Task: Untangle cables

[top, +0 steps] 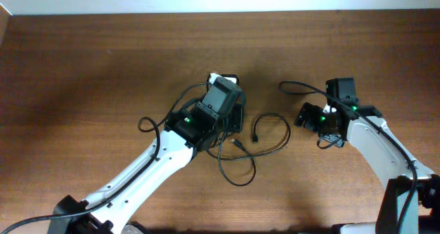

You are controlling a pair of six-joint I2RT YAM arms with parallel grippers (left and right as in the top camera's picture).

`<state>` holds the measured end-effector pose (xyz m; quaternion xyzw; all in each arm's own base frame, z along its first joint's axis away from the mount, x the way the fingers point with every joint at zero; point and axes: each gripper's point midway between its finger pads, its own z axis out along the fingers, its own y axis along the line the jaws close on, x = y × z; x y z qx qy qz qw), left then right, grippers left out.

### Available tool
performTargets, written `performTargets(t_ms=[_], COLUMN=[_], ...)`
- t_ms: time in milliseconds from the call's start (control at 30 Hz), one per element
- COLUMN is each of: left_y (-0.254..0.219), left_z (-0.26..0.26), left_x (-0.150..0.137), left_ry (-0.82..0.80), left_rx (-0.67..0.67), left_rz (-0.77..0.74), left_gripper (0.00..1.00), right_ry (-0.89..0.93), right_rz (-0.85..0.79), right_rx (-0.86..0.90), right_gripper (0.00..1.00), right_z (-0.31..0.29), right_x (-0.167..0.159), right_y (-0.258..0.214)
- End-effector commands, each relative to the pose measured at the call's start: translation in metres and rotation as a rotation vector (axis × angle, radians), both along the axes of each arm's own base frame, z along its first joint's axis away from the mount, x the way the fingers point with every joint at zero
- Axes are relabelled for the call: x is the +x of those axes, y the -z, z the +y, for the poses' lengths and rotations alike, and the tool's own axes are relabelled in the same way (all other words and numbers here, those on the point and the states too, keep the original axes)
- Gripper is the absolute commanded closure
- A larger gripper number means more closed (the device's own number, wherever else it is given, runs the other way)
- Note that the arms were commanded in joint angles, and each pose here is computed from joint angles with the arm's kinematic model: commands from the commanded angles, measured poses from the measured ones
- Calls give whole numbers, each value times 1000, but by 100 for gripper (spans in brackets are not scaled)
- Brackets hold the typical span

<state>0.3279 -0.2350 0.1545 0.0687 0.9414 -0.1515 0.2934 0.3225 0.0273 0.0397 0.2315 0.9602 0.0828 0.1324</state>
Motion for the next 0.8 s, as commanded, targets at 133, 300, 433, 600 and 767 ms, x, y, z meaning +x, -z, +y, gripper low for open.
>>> performTargets(t_ms=[133, 300, 433, 600, 767], left_y=[-81, -70, -62, -49, -42], left_z=[40, 60, 62, 47, 48], left_x=[40, 38, 29, -12, -28], left_ry=[-89, -101, -64, 18, 19], left_rx=[-19, 38, -27, -191, -189], left_rz=[-156, -113, -24, 222, 299], left_gripper=[100, 100, 100, 100, 100], right_ry=[17, 17, 17, 17, 17], right_rz=[-3, -3, -3, -3, -36], right_rx=[-10, -10, -10, -10, -6], right_gripper=[1, 1, 2, 1, 2], right_z=[-4, -4, -4, -4, -4], right_x=[1, 1, 1, 1, 9], right_y=[-1, -1, -1, -1, -4])
